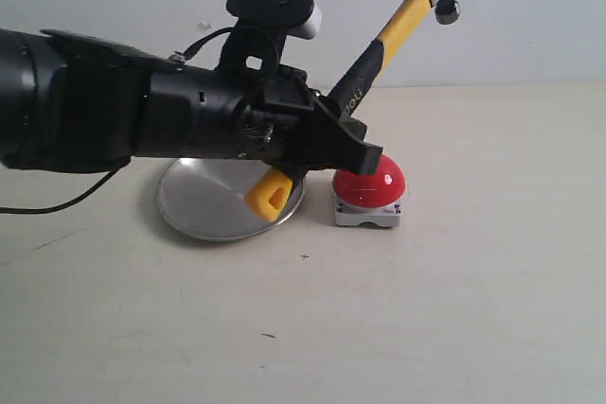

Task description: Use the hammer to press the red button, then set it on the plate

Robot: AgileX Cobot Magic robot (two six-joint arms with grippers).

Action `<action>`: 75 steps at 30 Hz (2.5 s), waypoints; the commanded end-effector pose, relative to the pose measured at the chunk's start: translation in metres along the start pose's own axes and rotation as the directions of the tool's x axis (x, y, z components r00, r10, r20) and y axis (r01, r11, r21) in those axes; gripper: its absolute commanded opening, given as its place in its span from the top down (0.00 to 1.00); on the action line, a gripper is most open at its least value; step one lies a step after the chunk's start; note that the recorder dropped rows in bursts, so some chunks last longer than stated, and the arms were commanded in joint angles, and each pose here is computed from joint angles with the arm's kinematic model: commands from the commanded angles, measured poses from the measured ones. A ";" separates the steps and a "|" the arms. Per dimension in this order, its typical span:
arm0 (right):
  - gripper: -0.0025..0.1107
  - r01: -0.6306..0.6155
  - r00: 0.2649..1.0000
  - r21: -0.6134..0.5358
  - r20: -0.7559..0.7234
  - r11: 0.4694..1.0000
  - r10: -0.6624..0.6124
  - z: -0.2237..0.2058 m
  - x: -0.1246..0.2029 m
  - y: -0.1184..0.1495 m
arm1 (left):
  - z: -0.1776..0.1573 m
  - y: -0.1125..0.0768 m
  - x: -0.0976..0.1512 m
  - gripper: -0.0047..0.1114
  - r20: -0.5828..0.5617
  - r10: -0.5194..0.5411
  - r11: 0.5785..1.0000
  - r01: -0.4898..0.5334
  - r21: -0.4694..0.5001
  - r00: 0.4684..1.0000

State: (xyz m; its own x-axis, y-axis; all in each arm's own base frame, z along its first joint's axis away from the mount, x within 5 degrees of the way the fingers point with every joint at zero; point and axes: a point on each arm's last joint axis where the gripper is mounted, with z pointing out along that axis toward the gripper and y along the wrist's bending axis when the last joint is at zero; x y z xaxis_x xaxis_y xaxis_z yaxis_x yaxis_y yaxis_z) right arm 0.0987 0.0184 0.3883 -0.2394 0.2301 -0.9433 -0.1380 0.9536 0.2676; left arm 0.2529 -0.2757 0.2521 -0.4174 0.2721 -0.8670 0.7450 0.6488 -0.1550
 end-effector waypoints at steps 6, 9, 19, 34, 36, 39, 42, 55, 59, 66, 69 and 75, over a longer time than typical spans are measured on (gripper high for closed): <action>0.98 -0.042 0.972 0.001 0.233 0.999 0.040 -0.005 0.052 -0.019 | -0.043 -0.007 0.003 0.96 0.038 0.066 0.998 -0.066 0.012 0.997; 0.98 0.008 0.958 0.034 0.288 0.999 -0.017 -0.004 0.070 -0.027 | -0.045 -0.006 0.011 0.96 0.019 0.099 0.995 -0.099 0.009 0.995; 0.98 0.141 0.901 0.112 0.398 0.984 -0.175 -0.011 0.127 -0.046 | -0.044 -0.006 0.015 0.96 0.007 0.137 0.991 -0.137 0.012 0.991; 0.98 0.155 0.915 0.090 0.363 0.984 -0.177 -0.019 0.149 -0.048 | -0.017 0.001 0.046 0.96 -0.117 0.123 0.992 -0.122 0.012 0.986; 0.98 0.128 0.931 0.076 0.335 0.989 -0.146 -0.018 0.152 -0.048 | -0.013 0.003 0.050 0.96 -0.133 0.121 0.993 -0.120 0.009 0.984; 0.98 0.083 0.960 0.055 0.263 0.995 -0.095 -0.016 0.159 -0.048 | -0.011 0.005 0.052 0.96 -0.145 0.119 0.993 -0.121 -0.010 0.982; 0.98 0.030 0.987 0.040 0.159 0.999 -0.036 -0.014 0.168 -0.048 | -0.011 0.011 0.052 0.96 -0.157 0.118 0.989 -0.130 -0.072 0.981; 0.98 0.046 0.997 0.094 -0.072 0.995 -0.040 -0.013 0.189 -0.054 | -0.012 0.017 0.053 0.96 -0.166 0.073 0.985 -0.097 -0.141 0.983; 0.98 0.040 0.997 0.091 -0.070 0.995 -0.033 -0.013 0.189 -0.054 | -0.012 0.016 0.053 0.96 -0.163 0.065 0.987 -0.087 -0.133 0.984; 0.98 0.040 0.997 0.091 -0.068 0.995 -0.034 -0.013 0.189 -0.054 | 0.000 0.018 0.065 0.96 -0.204 0.031 0.989 -0.059 -0.133 0.979; 0.98 0.034 0.997 0.089 -0.067 0.995 -0.028 -0.013 0.189 -0.053 | 0.008 0.020 0.074 0.96 -0.236 0.026 0.989 -0.060 -0.135 0.971; 0.98 0.032 0.997 0.088 -0.067 0.996 -0.026 -0.013 0.189 -0.053 | 0.008 0.021 0.071 0.96 -0.230 0.031 0.987 -0.065 -0.144 0.973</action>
State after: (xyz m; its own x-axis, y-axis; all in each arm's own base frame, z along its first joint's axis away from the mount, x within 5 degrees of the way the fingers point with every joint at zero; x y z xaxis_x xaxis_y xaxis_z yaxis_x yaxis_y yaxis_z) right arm 0.0483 0.0083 0.2002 -0.3023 0.2033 -0.9313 -0.0543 0.9717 0.2297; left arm 0.2410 -0.2464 0.1679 -0.5202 0.4821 -0.7050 0.6910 0.7227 -0.0157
